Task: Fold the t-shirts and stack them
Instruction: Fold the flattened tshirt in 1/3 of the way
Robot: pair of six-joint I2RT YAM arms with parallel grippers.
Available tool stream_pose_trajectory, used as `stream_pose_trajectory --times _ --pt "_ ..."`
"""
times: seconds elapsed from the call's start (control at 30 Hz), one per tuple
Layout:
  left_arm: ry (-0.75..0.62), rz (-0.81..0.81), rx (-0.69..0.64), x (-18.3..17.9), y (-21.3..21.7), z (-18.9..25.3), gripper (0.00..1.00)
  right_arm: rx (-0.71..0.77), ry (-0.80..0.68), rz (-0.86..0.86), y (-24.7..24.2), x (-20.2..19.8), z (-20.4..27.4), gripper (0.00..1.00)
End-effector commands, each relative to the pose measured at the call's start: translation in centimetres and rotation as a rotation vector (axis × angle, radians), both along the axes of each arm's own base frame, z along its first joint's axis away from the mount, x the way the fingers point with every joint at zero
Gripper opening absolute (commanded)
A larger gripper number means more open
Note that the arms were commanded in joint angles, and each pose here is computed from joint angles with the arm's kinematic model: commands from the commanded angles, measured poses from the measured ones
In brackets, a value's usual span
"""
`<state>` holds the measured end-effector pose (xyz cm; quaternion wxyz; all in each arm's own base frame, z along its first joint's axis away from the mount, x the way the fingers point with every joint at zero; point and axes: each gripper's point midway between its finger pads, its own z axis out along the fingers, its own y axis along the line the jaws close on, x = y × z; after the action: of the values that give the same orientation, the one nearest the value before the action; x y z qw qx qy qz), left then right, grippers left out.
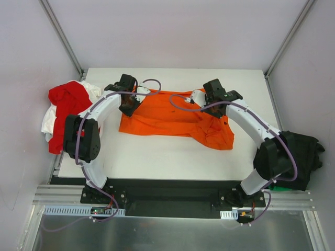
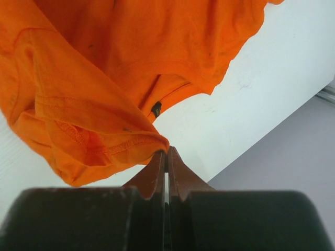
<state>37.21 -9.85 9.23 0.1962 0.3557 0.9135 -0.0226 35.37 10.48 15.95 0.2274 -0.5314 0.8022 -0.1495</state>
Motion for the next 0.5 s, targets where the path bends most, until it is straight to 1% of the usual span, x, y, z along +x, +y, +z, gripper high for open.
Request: stream_pose_trajectory --times 0.0,0.27,0.47 --pt "-0.034 0.000 0.017 1.4 0.5 1.0 0.00 0.016 -0.049 0.024 0.6 3.5 0.6 0.01" --pt "-0.037 -0.002 0.023 2.4 0.3 0.8 0.00 -0.018 -0.019 -0.003 -0.1 6.5 -2.0 0.01" --pt "-0.038 -0.009 0.039 2.9 0.4 0.5 0.00 -0.043 -0.009 -0.015 -0.7 7.7 -3.5 0.01"
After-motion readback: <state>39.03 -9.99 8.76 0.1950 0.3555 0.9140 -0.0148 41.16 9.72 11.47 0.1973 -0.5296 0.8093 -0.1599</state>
